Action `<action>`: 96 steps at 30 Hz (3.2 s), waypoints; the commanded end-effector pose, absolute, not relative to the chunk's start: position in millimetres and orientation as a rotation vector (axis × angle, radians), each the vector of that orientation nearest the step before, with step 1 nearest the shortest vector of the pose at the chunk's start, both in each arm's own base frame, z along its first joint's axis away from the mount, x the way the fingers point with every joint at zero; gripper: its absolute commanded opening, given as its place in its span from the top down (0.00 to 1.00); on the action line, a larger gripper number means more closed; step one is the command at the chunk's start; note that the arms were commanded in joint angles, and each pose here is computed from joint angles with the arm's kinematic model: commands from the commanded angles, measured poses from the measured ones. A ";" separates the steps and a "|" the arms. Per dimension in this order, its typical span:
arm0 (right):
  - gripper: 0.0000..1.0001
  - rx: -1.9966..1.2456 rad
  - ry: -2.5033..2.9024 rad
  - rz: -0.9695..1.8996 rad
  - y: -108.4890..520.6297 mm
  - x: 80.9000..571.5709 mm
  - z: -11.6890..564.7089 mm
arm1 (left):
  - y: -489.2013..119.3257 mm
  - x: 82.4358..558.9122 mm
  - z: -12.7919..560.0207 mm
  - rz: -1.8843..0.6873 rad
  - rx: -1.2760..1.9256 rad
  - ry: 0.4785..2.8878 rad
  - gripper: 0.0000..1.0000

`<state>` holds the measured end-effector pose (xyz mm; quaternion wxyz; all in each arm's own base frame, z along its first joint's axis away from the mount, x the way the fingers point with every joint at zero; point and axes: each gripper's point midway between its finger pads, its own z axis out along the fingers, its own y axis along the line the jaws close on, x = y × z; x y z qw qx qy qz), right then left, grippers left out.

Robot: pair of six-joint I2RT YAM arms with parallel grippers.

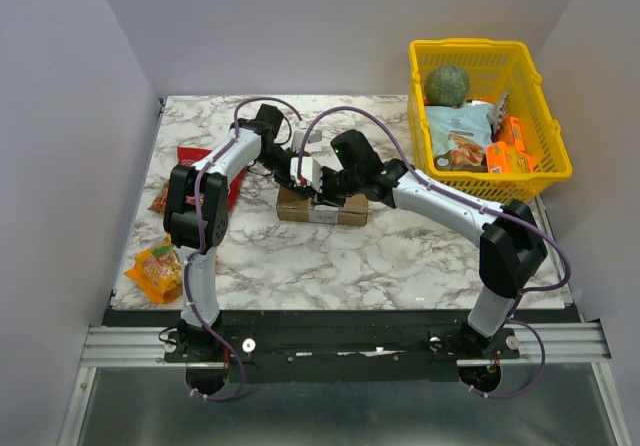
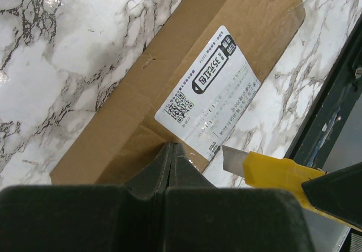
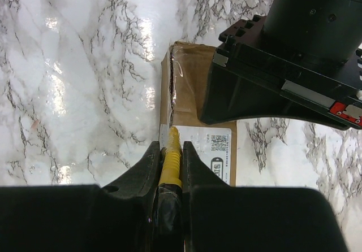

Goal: Unpack the express box

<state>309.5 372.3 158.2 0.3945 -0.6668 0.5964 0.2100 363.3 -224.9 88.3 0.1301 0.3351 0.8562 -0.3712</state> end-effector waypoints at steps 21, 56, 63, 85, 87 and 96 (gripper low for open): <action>1.00 -1.723 1.516 0.539 371.9 307.8 147.9 | -209.5 357.2 15.8 -0.933 1.047 2.640 1.00; 1.00 -1.856 1.677 0.550 318.3 291.9 104.1 | -207.2 357.5 -2.6 -0.817 1.212 2.637 1.00; 1.00 -1.847 1.769 0.539 301.6 294.9 105.8 | -206.8 365.5 -4.9 -0.785 1.228 2.619 1.00; 1.00 -1.701 1.829 0.709 394.5 299.1 111.2 | -241.7 371.8 60.6 -0.970 1.181 2.438 1.00; 1.00 -1.692 1.812 0.702 401.9 296.3 114.3 | -243.3 360.0 64.0 -1.034 1.173 2.449 1.00; 1.00 -1.542 1.897 0.565 395.0 314.2 118.9 | -240.3 325.1 68.5 -1.168 1.132 2.501 1.00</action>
